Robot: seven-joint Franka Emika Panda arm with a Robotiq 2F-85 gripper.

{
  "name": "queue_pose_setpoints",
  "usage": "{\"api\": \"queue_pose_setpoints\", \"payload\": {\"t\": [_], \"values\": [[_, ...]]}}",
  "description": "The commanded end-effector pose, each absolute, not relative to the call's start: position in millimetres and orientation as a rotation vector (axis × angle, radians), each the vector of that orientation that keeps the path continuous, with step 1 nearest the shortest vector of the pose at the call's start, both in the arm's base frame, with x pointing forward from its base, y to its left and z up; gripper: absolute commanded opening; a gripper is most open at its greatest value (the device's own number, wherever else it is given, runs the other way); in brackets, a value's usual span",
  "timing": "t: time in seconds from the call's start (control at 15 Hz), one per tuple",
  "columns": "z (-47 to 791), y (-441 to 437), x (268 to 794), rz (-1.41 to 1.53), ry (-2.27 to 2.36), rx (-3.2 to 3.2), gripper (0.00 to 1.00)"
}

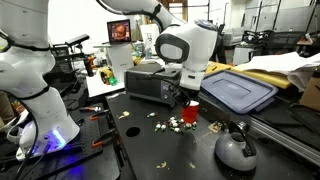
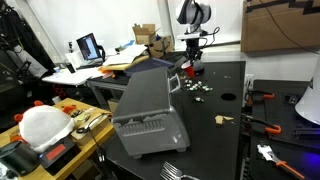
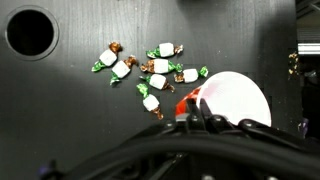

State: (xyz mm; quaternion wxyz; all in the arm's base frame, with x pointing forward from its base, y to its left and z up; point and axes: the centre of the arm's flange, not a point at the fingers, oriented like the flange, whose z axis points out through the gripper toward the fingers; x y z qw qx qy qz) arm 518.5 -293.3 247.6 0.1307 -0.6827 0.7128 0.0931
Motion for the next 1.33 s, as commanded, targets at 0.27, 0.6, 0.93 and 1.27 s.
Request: {"api": "queue_pose_setpoints", "payload": {"t": [0.27, 0.6, 0.93, 1.27], "values": [[231, -321, 541, 0.234, 2.128, -1.729, 0.01], [232, -350, 537, 0.219, 2.170, -1.580, 0.01], [223, -365, 527, 0.232, 2.202, -1.474, 0.01], [216, -366, 515, 0.274, 2.207, -1.403, 0.01]]}}
